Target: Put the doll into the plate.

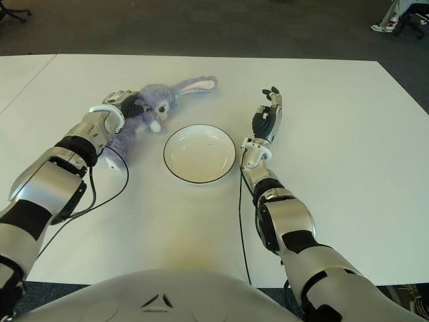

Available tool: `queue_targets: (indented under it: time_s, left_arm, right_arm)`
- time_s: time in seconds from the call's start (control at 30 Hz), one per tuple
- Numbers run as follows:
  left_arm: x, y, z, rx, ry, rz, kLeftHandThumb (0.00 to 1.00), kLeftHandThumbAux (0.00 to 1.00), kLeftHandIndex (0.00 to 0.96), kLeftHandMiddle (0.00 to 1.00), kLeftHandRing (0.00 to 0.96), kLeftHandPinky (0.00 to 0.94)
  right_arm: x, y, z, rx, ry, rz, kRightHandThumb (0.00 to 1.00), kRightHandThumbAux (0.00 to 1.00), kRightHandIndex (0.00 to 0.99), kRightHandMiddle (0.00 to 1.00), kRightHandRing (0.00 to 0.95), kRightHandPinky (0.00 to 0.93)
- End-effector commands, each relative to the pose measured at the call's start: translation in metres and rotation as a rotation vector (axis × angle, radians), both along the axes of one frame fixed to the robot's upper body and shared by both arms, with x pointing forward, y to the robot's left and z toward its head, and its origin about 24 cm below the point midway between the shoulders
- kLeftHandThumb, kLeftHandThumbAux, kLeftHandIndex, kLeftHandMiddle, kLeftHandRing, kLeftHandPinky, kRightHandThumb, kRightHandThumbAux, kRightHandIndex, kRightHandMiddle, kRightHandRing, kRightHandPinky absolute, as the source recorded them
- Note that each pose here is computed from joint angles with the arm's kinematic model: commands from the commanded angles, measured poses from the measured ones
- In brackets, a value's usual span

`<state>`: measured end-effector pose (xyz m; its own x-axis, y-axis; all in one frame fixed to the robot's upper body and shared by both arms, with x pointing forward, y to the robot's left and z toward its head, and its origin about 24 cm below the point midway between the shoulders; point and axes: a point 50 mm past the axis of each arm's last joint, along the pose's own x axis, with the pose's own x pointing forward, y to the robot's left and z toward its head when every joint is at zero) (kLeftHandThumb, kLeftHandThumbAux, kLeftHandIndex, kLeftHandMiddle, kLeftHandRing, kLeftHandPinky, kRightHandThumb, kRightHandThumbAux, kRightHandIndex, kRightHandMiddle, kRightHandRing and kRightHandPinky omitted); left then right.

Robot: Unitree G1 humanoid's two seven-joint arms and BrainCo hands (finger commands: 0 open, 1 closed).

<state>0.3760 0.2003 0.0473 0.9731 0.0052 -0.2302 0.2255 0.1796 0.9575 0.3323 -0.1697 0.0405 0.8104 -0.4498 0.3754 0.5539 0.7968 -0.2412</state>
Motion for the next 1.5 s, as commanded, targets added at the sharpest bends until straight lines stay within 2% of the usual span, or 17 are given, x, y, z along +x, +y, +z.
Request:
queue_targets:
  time_s: [0.03,0.2,0.37,0.63,1.0,1.27,1.37,1.5]
  left_arm:
    - [-0.070,0.018,-0.094,0.004,0.305,0.153,0.736,0.689,0.442,0.694,0.701,0.690]
    - [-0.060,0.016,-0.085,-0.049,0.240,0.191,0.750,0.691,0.444,0.747,0.739,0.730]
    - [-0.056,0.020,-0.078,-0.092,0.161,0.241,0.757,0.694,0.443,0.814,0.787,0.776]
    - [-0.043,0.034,-0.056,-0.105,0.062,0.261,0.756,0.694,0.443,0.834,0.813,0.800]
    - [-0.025,0.040,-0.027,-0.104,-0.034,0.267,0.753,0.694,0.442,0.832,0.830,0.826]
    - [-0.011,0.047,0.001,-0.081,-0.131,0.250,0.752,0.694,0.442,0.831,0.831,0.828]
    - [-0.001,0.050,0.024,-0.082,-0.200,0.241,0.752,0.694,0.442,0.832,0.830,0.821]
    - [0.006,0.055,0.044,-0.081,-0.267,0.235,0.751,0.694,0.442,0.834,0.826,0.803]
  right_arm:
    - [-0.022,-0.008,-0.031,0.021,0.099,-0.030,1.000,0.743,0.251,0.167,0.189,0.417]
    - [-0.021,-0.007,-0.032,0.026,0.110,-0.021,1.000,0.743,0.252,0.169,0.192,0.418]
    - [-0.022,-0.006,-0.033,0.022,0.122,-0.004,1.000,0.743,0.265,0.175,0.211,0.419]
    - [-0.023,-0.006,-0.035,0.025,0.131,0.006,1.000,0.744,0.288,0.181,0.241,0.418]
    - [-0.023,-0.006,-0.036,0.019,0.136,0.013,1.000,0.745,0.309,0.198,0.249,0.414]
    - [-0.023,-0.005,-0.036,0.028,0.140,0.013,1.000,0.745,0.322,0.203,0.253,0.417]
    - [-0.023,-0.006,-0.036,0.036,0.141,0.013,1.000,0.745,0.329,0.205,0.260,0.416]
    - [-0.023,-0.006,-0.036,0.040,0.139,0.011,1.000,0.744,0.335,0.207,0.264,0.417]
